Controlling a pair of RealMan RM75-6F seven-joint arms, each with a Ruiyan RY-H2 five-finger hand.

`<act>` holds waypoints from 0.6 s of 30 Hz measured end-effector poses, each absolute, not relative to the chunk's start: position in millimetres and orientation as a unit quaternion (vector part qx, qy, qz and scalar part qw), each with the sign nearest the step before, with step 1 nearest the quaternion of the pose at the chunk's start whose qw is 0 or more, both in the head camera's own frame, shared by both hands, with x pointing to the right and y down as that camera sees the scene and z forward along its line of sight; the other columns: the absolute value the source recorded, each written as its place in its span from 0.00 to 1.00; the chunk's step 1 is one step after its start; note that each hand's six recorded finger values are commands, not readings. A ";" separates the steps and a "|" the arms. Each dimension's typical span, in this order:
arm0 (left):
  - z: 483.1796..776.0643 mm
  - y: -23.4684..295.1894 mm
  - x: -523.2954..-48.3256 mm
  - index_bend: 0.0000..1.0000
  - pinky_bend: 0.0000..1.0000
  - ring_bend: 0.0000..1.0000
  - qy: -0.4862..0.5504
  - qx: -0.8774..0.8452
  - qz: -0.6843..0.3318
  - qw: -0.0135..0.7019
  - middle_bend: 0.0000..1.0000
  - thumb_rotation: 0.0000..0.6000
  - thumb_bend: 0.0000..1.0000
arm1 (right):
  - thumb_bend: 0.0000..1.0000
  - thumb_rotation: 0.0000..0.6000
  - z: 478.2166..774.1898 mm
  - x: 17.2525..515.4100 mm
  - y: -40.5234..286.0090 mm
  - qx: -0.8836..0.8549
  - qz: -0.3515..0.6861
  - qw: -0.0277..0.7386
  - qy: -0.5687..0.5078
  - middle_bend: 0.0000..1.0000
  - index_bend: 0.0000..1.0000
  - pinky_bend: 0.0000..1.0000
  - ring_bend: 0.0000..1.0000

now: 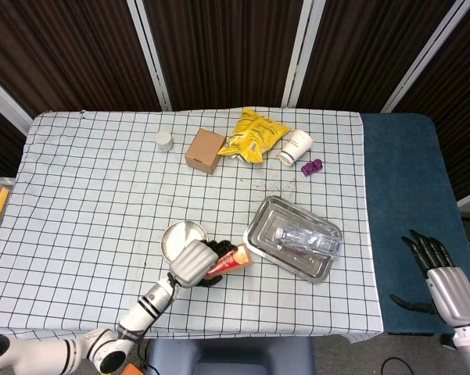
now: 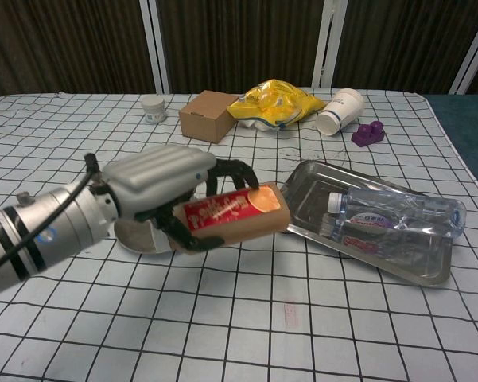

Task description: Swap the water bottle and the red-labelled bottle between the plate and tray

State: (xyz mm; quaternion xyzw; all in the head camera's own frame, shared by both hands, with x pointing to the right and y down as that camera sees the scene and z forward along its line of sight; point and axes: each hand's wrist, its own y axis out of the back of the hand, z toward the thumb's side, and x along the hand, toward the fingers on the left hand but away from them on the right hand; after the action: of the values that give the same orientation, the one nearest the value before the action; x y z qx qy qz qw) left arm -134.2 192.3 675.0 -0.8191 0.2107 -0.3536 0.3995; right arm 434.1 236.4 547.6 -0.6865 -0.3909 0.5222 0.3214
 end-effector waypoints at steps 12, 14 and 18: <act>706.4 137.6 -214.0 0.47 0.84 0.73 0.242 -0.794 -0.403 0.386 0.65 1.00 0.41 | 0.15 1.00 550.5 429.3 238.8 -0.680 0.530 0.327 -0.386 0.00 0.00 0.12 0.00; 713.5 137.9 -218.1 0.45 0.77 0.68 0.239 -0.793 -0.408 0.383 0.61 1.00 0.40 | 0.15 1.00 550.8 427.7 239.1 -0.681 0.529 0.328 -0.386 0.00 0.00 0.12 0.00; 729.0 145.1 -222.0 0.42 0.57 0.55 0.213 -0.791 -0.423 0.387 0.52 1.00 0.39 | 0.15 1.00 552.2 427.6 239.2 -0.681 0.531 0.327 -0.384 0.00 0.00 0.12 0.00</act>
State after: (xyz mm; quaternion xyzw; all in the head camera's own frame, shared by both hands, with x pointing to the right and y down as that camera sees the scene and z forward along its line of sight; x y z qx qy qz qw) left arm -222.0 145.1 729.0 -0.7912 0.2128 -0.4233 0.3867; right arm 427.6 239.2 552.2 -0.6807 -0.3841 0.5313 0.3268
